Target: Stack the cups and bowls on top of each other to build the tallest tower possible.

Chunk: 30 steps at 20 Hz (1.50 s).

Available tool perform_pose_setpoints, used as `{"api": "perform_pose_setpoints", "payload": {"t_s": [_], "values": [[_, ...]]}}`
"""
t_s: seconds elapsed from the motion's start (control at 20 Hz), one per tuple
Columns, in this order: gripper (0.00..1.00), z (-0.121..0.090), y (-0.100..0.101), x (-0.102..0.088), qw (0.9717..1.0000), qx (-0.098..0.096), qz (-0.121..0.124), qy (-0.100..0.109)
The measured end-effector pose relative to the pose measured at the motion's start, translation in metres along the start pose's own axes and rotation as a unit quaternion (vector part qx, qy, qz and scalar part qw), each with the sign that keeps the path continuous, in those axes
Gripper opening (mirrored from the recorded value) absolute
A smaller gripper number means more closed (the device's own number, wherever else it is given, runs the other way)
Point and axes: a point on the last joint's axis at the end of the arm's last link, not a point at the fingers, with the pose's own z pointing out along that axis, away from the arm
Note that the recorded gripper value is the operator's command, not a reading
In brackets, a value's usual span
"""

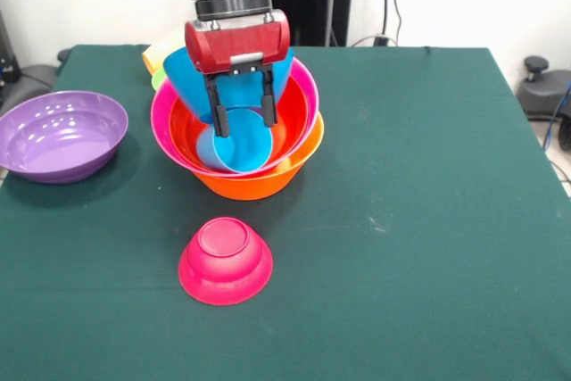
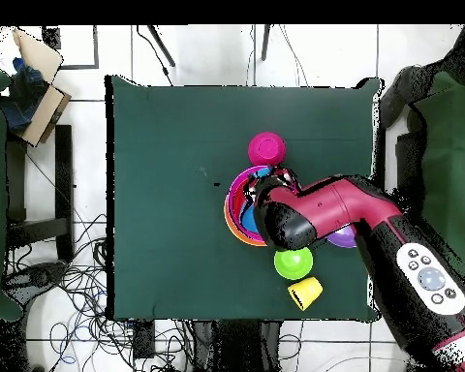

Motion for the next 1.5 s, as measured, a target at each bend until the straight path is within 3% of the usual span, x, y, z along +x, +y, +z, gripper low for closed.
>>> {"api": "perform_pose_setpoints", "payload": {"t_s": [0.75,0.8,1.3,1.35,1.5], "values": [[1.00,0.032,-0.002,-0.010,0.9999,0.001,0.017,0.003],[0.00,0.036,-0.002,-0.011,0.9998,0.002,0.018,0.004],[0.00,0.038,-0.002,-0.018,0.9997,0.006,0.023,0.006],[1.00,0.038,-0.004,-0.020,0.9996,0.007,0.025,0.004],[1.00,0.038,-0.004,-0.021,0.9996,0.008,0.028,0.004]]}}
